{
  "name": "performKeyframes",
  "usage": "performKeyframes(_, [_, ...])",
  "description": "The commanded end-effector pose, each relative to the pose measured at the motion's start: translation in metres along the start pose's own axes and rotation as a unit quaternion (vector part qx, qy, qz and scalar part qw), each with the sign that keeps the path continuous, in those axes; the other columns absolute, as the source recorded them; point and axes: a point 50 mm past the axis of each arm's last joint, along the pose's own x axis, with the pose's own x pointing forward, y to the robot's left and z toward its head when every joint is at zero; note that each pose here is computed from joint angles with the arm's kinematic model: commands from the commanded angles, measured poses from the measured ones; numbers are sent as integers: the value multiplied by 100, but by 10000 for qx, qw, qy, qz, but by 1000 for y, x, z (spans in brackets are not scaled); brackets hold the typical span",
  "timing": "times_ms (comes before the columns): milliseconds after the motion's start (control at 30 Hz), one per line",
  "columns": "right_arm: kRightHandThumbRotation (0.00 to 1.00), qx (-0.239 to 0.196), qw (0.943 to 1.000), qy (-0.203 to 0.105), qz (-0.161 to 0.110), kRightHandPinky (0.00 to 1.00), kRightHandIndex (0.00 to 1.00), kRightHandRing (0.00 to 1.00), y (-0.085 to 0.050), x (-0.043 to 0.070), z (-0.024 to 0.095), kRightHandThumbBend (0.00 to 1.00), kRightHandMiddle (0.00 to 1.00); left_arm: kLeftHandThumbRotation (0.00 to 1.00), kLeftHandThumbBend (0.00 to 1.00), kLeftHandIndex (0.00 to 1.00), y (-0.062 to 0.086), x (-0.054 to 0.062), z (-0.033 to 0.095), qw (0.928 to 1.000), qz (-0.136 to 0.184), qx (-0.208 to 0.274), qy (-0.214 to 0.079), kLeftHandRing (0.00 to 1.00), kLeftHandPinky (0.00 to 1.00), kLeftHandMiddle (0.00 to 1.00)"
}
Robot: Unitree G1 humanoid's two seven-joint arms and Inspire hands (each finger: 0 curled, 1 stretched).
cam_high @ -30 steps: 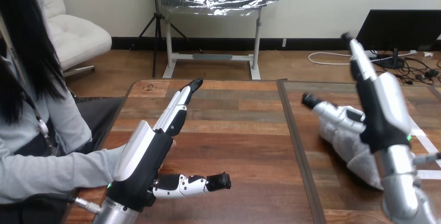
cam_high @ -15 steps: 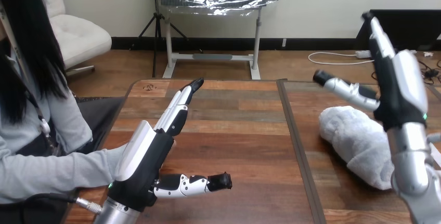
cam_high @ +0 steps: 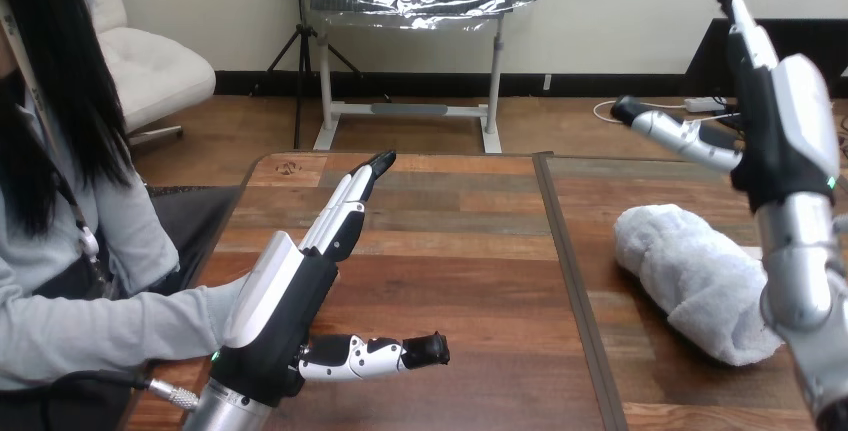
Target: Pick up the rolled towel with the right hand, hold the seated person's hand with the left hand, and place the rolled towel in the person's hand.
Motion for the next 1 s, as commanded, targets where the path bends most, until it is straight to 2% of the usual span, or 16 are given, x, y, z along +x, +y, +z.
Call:
performKeyframes(0, [65,-195,9997,-11,-168,83,97,98,-17,28,11,100,97,61,100,100,8,22,8,9988,251,38,-415,100,96,100])
performKeyframes(67, [64,-218,9996,65,-150,82,97,98,-17,30,9,100,97,61,100,100,8,22,8,9988,252,33,-416,100,96,100])
performKeyframes(233, [65,-492,9977,475,31,82,97,97,-16,38,3,100,97,61,100,100,8,22,8,9988,265,54,-411,100,96,100])
performKeyframes(433, [64,-571,9953,757,181,82,97,96,-15,43,-2,100,97,61,100,100,8,22,9,9987,255,83,-435,100,96,100])
performKeyframes(700, [63,-742,9904,1093,416,87,97,96,-12,45,-8,100,97,61,100,100,8,21,9,9987,272,51,-422,100,96,100])
performKeyframes(967, [62,-782,9841,1461,645,85,97,96,-8,45,-13,100,98,61,100,100,8,20,9,9985,305,69,-443,100,96,100])
